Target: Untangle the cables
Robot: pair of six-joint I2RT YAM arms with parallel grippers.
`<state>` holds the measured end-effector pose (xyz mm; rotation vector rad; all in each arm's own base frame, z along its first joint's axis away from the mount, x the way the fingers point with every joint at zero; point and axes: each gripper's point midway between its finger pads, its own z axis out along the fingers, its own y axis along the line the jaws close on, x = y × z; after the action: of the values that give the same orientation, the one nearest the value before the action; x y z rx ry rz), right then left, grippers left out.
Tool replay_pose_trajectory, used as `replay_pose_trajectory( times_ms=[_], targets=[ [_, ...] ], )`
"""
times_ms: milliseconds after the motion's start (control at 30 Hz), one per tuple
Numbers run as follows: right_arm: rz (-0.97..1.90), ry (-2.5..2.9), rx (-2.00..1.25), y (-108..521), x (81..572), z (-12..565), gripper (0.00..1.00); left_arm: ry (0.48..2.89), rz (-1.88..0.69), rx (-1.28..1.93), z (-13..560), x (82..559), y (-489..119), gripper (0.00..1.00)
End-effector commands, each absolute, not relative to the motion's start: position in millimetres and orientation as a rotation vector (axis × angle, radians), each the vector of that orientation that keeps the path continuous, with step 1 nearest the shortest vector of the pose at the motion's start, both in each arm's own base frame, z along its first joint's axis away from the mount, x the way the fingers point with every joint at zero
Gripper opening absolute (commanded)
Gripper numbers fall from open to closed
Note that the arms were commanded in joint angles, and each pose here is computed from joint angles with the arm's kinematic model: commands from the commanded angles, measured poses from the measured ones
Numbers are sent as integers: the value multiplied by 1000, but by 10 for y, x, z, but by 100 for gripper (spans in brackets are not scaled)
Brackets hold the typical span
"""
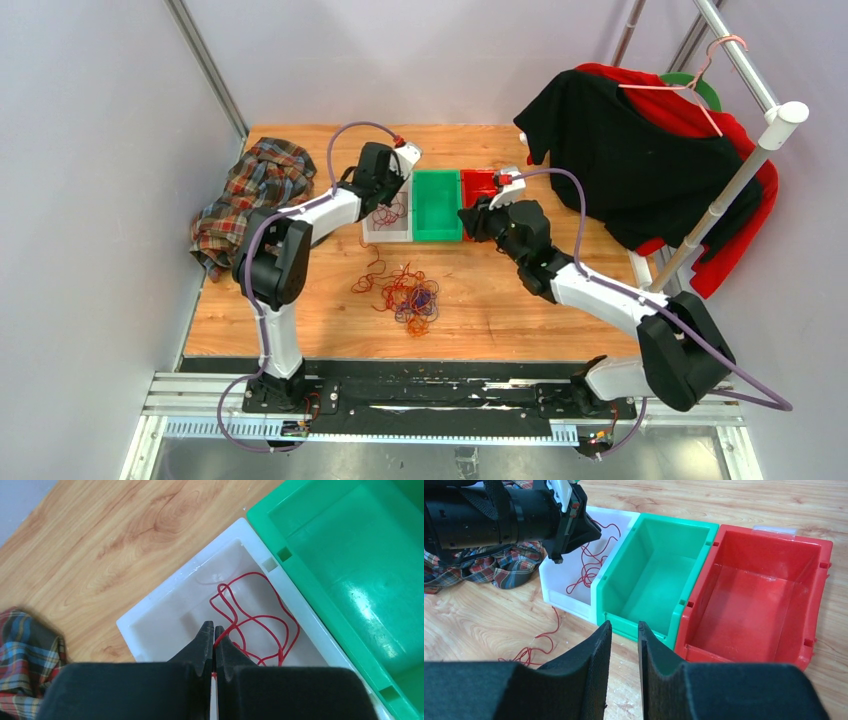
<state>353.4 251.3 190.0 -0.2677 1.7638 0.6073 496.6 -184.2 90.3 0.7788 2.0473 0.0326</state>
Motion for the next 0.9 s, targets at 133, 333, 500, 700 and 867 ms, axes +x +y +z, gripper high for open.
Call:
replay_pose_trajectory(
  times_ms=[133, 333, 500, 700, 867],
  targets=[
    [623, 1709, -192, 2385, 3486, 2094, 26, 2009, 187, 940, 903, 4925, -1867, 1],
    [628, 1690, -175, 2328, 3418, 2167, 26, 2084, 302, 1113, 660, 4855, -1813, 1],
    [626, 1679, -154, 2281, 3395, 2181, 26, 2123, 343, 1187, 505, 4772, -1798, 1],
    [625, 1651, -150, 2252, 3375, 2278, 27, 2129, 260, 1129, 661, 4721, -1833, 3],
    [625, 1633, -146, 2225, 3346, 2345, 28, 2129, 117, 1084, 933, 4717, -1872, 40]
  ],
)
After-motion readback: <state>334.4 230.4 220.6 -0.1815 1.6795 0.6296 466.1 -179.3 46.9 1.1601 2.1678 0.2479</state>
